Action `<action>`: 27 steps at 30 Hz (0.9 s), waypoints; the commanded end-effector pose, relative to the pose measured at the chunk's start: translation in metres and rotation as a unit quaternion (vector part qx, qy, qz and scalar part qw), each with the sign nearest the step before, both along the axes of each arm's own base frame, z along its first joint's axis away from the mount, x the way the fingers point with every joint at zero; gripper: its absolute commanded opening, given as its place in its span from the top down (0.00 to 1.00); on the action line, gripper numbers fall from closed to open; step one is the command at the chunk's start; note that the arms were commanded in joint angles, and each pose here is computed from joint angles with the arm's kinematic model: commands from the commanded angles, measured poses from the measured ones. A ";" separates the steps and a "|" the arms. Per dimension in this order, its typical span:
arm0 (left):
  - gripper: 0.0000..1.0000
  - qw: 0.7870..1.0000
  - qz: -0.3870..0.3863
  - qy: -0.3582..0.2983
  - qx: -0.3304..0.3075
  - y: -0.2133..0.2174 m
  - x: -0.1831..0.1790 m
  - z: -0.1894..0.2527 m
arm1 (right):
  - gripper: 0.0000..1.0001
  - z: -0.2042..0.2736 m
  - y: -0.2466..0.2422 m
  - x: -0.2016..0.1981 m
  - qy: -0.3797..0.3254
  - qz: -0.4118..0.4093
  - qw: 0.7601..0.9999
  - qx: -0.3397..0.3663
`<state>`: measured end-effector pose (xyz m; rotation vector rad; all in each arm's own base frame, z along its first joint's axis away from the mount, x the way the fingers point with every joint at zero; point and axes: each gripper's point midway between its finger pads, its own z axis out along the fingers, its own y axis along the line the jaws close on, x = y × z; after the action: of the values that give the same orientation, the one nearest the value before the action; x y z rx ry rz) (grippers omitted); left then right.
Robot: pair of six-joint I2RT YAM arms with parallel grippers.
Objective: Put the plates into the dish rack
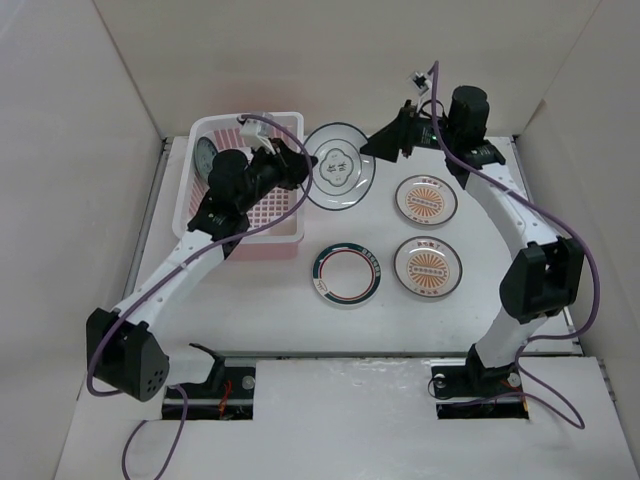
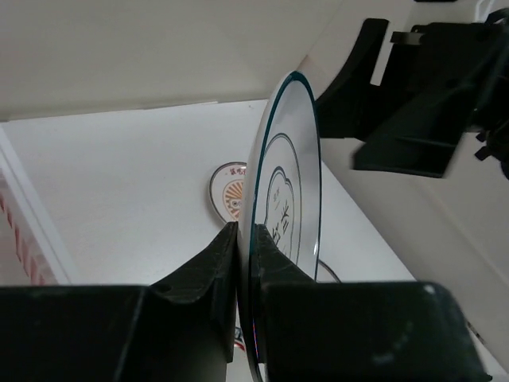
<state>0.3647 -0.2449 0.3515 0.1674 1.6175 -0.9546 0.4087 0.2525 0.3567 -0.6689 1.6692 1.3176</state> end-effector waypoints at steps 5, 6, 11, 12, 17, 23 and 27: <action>1.00 0.986 0.135 -0.085 0.043 0.053 0.008 0.079 | 0.00 0.019 -0.007 0.008 -0.039 -0.040 0.998 0.010; 1.00 0.982 0.157 -0.090 0.060 0.062 0.010 0.084 | 0.00 0.011 -0.007 0.013 -0.030 -0.049 0.998 0.007; 1.00 0.937 0.285 -0.118 0.165 0.117 0.021 0.098 | 0.00 -0.013 -0.017 0.034 -0.002 -0.098 0.995 -0.009; 1.00 0.927 0.304 -0.131 0.176 0.126 0.019 0.106 | 0.00 -0.021 -0.017 0.037 0.010 -0.103 0.995 -0.014; 1.00 0.867 0.388 -0.152 0.273 0.182 0.034 0.087 | 0.00 -0.039 -0.018 0.041 0.012 -0.118 0.992 -0.031; 1.00 0.831 0.428 -0.168 0.312 0.212 0.062 0.061 | 0.00 -0.052 -0.007 0.030 0.018 -0.109 0.993 -0.042; 1.00 0.838 0.419 -0.155 0.312 0.224 0.089 0.042 | 0.00 -0.063 -0.010 0.023 0.025 -0.114 0.992 -0.050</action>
<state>0.4436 -0.0352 0.3560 0.0738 1.5625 0.2830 0.4379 0.2411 0.2826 -0.4513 1.8519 1.1413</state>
